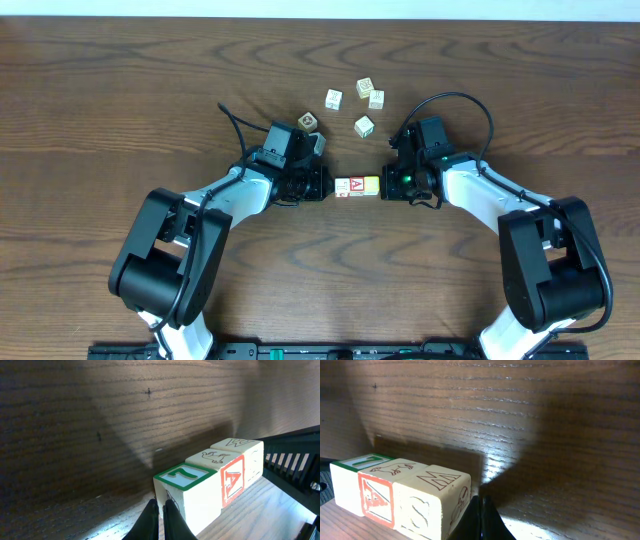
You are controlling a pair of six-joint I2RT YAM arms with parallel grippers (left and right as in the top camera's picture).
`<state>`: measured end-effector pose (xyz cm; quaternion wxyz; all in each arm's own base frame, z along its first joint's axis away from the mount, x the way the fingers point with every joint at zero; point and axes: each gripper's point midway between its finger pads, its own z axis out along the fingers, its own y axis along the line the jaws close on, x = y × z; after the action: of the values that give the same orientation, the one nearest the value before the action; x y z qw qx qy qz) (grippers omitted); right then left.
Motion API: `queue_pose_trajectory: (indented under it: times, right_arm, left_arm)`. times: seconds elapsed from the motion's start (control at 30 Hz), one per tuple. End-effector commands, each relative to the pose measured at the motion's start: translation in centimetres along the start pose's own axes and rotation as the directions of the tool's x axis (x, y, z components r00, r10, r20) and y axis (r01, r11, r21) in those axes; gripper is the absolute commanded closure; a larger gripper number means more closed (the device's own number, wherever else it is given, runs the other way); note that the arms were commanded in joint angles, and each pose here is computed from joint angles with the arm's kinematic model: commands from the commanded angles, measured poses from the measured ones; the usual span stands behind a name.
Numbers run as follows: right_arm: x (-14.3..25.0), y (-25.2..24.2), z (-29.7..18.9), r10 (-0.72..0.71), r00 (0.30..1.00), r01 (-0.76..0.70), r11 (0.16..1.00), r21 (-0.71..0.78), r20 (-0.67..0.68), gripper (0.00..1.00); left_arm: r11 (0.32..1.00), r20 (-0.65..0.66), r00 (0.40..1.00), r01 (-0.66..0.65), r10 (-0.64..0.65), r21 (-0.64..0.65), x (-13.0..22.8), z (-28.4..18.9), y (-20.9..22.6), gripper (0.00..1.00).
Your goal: Lift 3 blocks
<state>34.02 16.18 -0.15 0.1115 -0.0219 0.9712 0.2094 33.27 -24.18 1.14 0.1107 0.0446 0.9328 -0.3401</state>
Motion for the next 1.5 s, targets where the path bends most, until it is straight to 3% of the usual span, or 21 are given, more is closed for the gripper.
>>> queue_pose_trajectory:
  times: [0.0,1.47]
  right_arm:
    - [0.3,-0.3,0.5,-0.004,1.0,0.004,1.0,-0.002,-0.015,0.99]
    - [-0.8,0.8,-0.3,0.031,0.999,-0.031,0.999,-0.03,-0.014,0.99]
  left_arm:
    - [1.0,-0.014,1.0,0.005,-0.005,0.008,0.4,0.2,0.1,0.93]
    - [1.0,-0.014,1.0,0.005,-0.005,0.009,0.4,0.2,0.1,0.93]
